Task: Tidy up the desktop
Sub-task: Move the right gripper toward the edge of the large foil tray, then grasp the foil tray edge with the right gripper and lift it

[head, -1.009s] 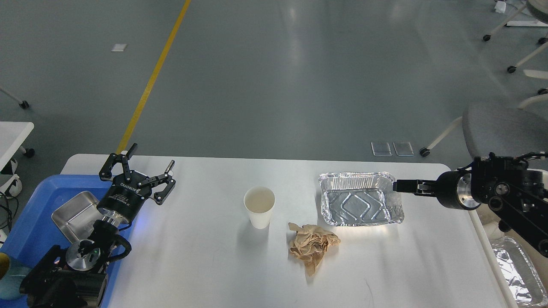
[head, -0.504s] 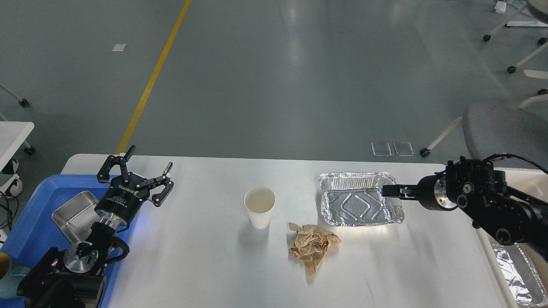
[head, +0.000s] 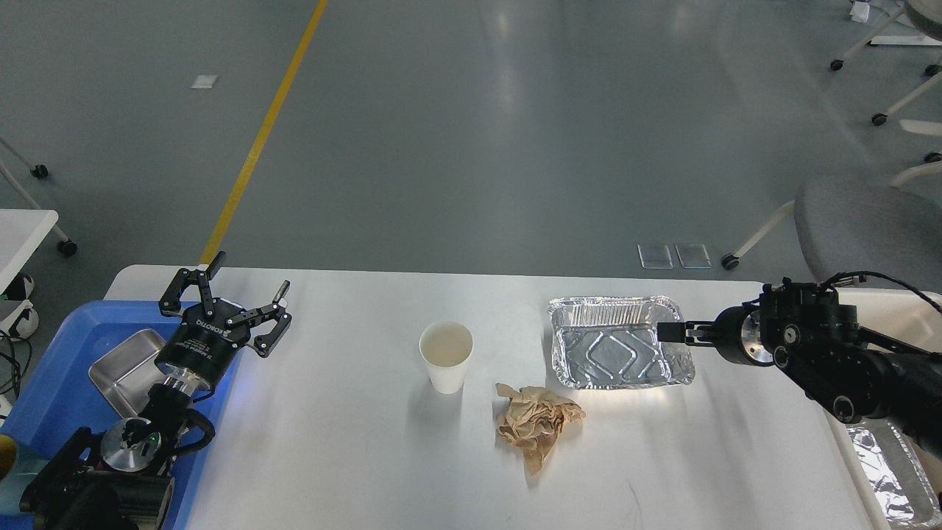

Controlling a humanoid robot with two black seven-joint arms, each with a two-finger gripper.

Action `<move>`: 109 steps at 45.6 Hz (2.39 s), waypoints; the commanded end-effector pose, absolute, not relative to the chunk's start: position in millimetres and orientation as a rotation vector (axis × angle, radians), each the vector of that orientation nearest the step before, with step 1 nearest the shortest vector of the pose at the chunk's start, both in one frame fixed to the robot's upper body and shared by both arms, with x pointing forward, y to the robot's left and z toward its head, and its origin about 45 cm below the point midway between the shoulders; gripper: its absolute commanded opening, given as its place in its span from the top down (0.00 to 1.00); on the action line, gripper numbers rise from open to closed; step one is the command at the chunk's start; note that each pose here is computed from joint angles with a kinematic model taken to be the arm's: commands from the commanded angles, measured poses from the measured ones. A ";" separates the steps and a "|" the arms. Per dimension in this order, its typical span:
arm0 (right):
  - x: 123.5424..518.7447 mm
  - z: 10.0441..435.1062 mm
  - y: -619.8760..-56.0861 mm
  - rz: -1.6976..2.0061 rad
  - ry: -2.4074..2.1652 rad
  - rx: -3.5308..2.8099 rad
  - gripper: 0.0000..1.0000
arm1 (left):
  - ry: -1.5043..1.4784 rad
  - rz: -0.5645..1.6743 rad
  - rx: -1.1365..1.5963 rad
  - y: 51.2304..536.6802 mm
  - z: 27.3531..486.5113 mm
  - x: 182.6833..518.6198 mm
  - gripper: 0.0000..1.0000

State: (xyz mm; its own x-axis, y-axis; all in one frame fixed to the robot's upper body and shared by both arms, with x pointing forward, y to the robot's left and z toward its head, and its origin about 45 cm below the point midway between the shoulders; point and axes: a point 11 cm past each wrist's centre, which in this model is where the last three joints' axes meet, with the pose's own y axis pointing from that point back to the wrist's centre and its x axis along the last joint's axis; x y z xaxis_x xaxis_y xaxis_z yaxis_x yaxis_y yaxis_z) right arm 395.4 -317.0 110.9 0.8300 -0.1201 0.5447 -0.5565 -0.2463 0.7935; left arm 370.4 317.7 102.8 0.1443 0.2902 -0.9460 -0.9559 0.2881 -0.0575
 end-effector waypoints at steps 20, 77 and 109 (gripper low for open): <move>395.7 97.1 -310.7 0.427 -0.532 1.822 0.00 | 1.015 1.078 -0.829 325.9 104.8 370.3 0.02; 393.4 74.8 -280.6 0.370 -0.540 1.871 0.02 | 1.021 1.104 -0.820 334.7 97.5 361.5 0.02; 389.5 68.1 -285.5 0.295 -0.566 1.875 1.00 | 1.022 1.105 -0.820 334.9 96.5 360.3 0.02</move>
State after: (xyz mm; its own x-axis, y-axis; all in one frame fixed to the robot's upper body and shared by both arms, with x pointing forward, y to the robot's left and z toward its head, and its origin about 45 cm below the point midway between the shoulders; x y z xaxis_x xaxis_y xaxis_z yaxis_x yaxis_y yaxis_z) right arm 388.1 -286.2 66.4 0.8558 -0.2404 0.4580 -0.5131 -0.2819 0.8107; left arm 360.3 335.0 96.5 0.1185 0.3122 -0.9426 -0.9640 0.2638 -0.0338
